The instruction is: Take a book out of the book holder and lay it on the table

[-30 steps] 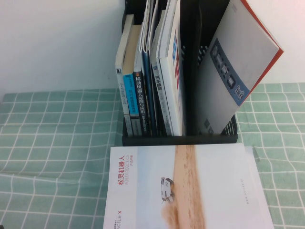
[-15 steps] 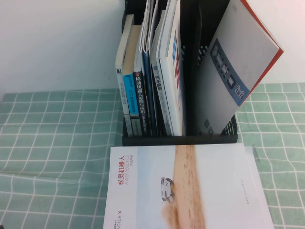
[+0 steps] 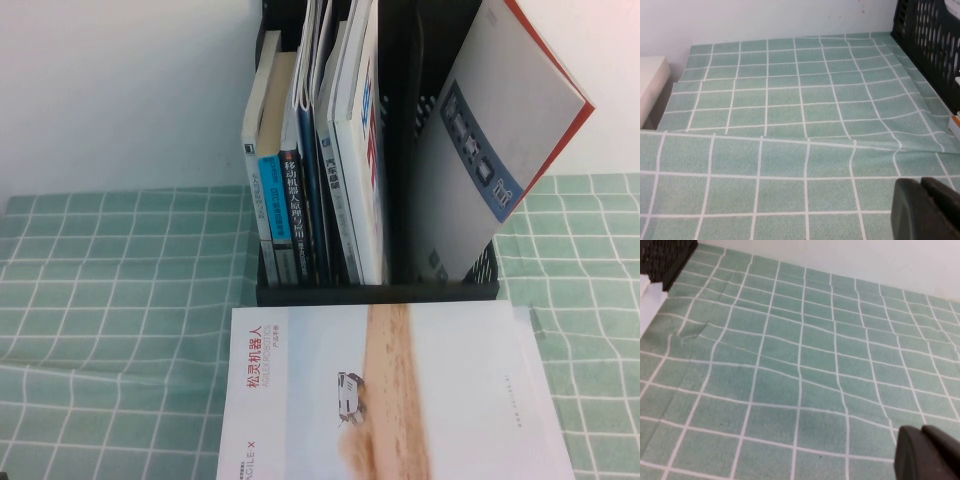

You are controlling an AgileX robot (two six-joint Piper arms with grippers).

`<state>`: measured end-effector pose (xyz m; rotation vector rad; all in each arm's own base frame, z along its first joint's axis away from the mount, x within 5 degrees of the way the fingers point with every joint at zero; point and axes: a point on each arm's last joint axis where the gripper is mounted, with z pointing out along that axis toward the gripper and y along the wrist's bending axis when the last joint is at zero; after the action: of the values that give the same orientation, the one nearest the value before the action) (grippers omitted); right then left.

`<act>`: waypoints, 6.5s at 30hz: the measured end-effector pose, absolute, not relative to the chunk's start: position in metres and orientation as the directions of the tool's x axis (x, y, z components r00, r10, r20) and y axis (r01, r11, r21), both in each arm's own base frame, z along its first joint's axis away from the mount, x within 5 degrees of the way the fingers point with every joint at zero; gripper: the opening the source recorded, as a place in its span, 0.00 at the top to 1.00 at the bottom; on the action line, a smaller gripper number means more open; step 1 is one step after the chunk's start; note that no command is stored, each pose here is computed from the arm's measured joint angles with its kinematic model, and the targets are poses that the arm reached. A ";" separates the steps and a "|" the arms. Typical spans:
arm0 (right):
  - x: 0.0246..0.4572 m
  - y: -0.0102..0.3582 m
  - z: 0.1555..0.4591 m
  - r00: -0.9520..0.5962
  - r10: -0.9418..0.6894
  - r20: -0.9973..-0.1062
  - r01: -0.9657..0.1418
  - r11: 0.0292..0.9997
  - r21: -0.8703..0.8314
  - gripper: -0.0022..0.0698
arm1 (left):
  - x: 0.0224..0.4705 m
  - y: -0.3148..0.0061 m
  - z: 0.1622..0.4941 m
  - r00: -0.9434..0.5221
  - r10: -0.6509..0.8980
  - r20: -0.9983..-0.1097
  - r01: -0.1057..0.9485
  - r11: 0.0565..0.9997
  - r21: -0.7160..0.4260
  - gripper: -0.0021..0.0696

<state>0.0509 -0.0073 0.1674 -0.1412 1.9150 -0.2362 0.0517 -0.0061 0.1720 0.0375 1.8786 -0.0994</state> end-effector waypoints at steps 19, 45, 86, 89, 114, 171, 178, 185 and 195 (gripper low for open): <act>0.051 -0.006 0.167 -0.347 -0.184 -0.920 0.014 0.979 -0.201 0.97 | 0.052 -0.006 0.172 -0.305 -0.024 -0.952 0.076 0.996 -0.050 0.97; 0.052 -0.008 0.169 -0.328 -0.228 -0.917 0.019 0.969 -0.248 0.97 | 0.054 -0.003 0.177 -0.240 0.055 -0.969 0.067 0.997 0.040 0.97; 0.025 -0.005 0.317 0.166 -0.071 -0.984 0.098 0.994 -0.055 0.97 | 0.047 -0.006 0.253 0.078 -0.345 -0.935 0.120 0.935 -0.335 0.97; 0.032 -0.006 0.330 -0.006 -0.065 -0.998 0.094 0.993 -0.066 0.97 | 0.045 -0.011 0.278 -0.090 -0.241 -0.966 0.123 0.960 -0.251 0.97; 0.205 0.057 0.249 -0.509 -0.375 -0.775 -0.681 0.726 0.097 0.97 | 0.148 -0.060 0.279 -0.600 -0.249 -0.761 0.376 0.751 -0.542 0.97; 0.242 0.105 0.155 -0.789 -0.303 -0.534 -0.547 0.741 0.389 0.97 | 0.178 -0.066 0.253 -0.759 -0.356 -0.546 0.214 0.655 -0.725 0.49; 0.241 0.106 0.156 -0.791 -0.306 -0.530 -0.554 0.727 0.407 0.97 | 0.174 -0.065 0.246 -0.802 -0.301 -0.515 0.184 0.697 -0.693 0.42; 0.255 0.105 0.194 -0.689 -0.286 -0.666 -0.593 0.750 0.292 0.97 | 0.173 -0.066 0.247 -0.807 -0.317 -0.498 0.177 0.675 -0.716 0.42; 0.274 0.113 0.281 -0.289 -0.259 -0.921 -0.722 0.691 0.032 0.92 | 0.173 -0.067 0.248 -0.790 -0.274 -0.549 0.242 0.684 -0.689 0.64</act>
<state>0.2740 0.1126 0.2810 -0.7697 1.8577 0.5541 0.1733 -0.0672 0.2484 -0.0247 2.2513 -1.0428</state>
